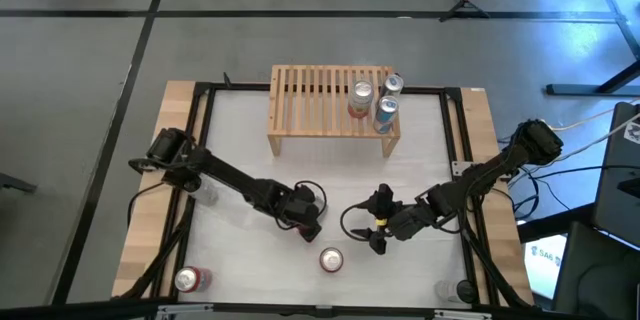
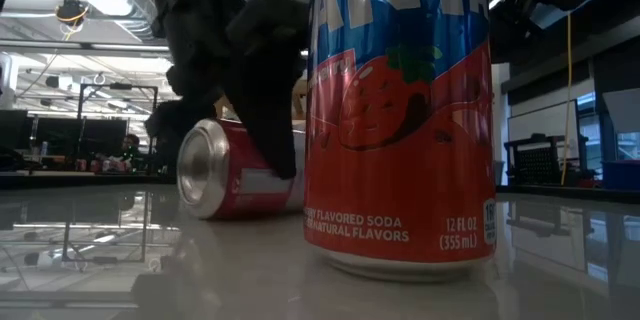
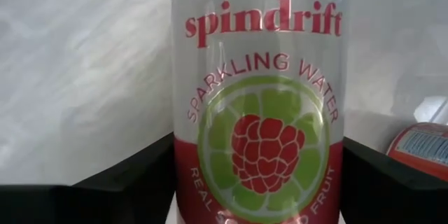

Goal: Place canned beverage on shelf
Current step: Put the pink soda can on the shelf aligned with the other pink soda can

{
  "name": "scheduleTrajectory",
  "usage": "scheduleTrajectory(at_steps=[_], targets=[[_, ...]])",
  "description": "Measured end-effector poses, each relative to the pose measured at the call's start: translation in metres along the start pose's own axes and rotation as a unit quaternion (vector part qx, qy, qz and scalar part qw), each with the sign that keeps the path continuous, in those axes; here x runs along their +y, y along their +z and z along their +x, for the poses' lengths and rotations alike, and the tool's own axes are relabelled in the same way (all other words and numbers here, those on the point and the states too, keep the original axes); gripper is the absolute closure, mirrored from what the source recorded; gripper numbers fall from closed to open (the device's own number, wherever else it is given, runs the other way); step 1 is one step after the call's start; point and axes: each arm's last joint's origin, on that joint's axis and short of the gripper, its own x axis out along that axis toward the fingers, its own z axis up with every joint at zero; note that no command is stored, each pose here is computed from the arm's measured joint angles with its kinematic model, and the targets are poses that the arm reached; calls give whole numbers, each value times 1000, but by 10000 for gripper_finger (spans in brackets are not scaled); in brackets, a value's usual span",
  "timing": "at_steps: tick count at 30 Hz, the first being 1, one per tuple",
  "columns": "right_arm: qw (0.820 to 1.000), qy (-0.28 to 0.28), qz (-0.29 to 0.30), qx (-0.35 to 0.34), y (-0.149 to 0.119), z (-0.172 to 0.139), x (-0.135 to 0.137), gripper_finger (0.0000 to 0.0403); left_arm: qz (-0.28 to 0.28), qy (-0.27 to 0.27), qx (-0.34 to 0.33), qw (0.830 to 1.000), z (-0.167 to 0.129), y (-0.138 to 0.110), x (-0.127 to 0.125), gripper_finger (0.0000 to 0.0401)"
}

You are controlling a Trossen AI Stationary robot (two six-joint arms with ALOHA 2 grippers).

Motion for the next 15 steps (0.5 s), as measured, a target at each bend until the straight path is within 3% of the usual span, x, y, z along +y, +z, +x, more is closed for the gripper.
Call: scheduleTrajectory(at_steps=[3,7,11,15], targets=[[1000,6,0,5,0,0,0,50,18,-3,-5,1000,0,1,-1,128],[1000,15,4,10,7,-5,4,50,54,-11,-39,998,-18,4,-7,131],[999,29,-8,-21,42,-31,17,50,90,-61,-153,982,-83,14,-30,131],[996,28,-25,-86,78,-57,29,50,166,-71,-268,946,-147,16,-39,131]])
